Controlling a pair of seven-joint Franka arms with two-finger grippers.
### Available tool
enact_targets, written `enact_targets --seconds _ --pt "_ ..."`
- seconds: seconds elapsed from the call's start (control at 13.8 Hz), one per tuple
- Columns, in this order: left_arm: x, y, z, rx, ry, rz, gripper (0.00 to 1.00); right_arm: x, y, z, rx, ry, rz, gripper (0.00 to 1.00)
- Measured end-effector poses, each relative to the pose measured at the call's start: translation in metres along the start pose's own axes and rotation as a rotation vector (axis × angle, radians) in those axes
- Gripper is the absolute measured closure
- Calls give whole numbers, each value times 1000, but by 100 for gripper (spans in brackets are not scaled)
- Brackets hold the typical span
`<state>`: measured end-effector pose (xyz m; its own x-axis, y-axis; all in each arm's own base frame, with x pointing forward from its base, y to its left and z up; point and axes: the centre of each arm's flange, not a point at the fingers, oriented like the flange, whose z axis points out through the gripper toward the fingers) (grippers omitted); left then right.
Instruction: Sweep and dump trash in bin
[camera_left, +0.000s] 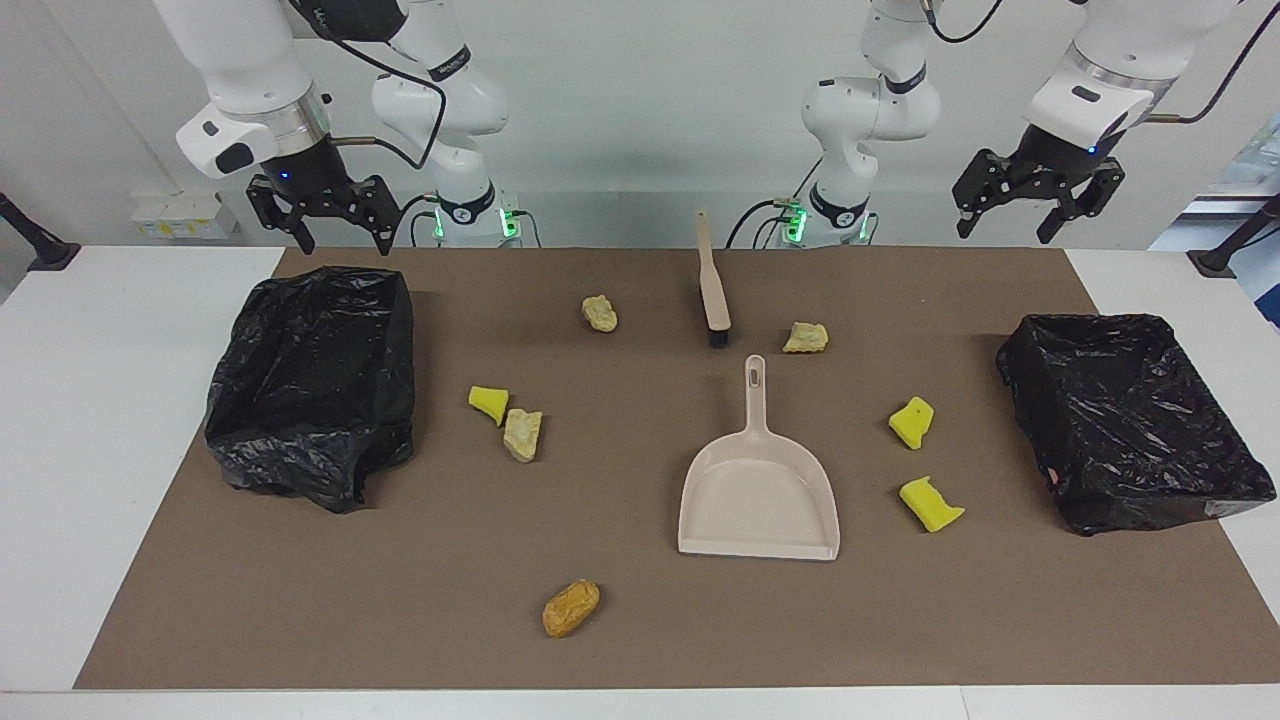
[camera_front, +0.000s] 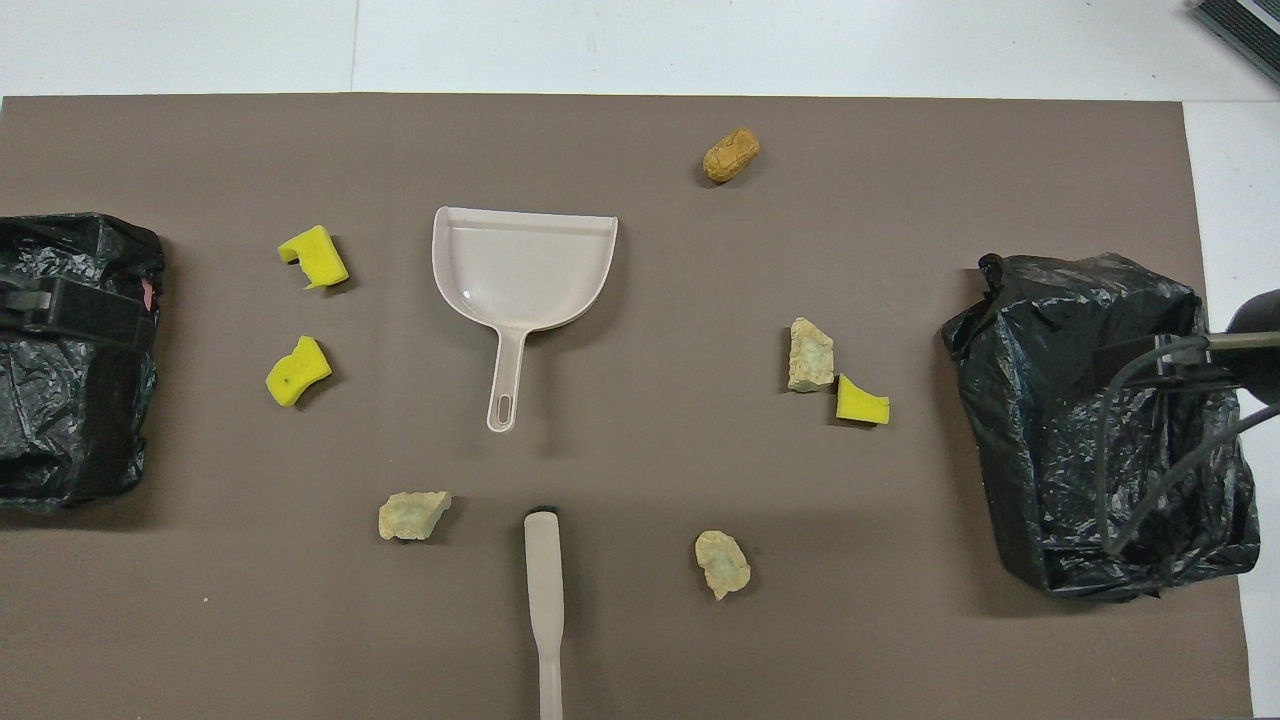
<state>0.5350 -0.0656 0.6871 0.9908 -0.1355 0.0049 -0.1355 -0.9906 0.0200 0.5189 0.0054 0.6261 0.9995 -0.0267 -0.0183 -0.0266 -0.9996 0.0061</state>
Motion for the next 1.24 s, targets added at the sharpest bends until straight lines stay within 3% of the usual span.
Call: enact_targets --seconds 0.8,1.02,1.24 --pt "-5 6 9 -3 -27 11 0 0 0 0 0 -1 0 0" --pt "-28 51 39 -3 -55 82 0 0 0 0 0 -1 0 0" --pt "-77 118 87 9 -84 112 0 0 0 0 0 -4 0 0"
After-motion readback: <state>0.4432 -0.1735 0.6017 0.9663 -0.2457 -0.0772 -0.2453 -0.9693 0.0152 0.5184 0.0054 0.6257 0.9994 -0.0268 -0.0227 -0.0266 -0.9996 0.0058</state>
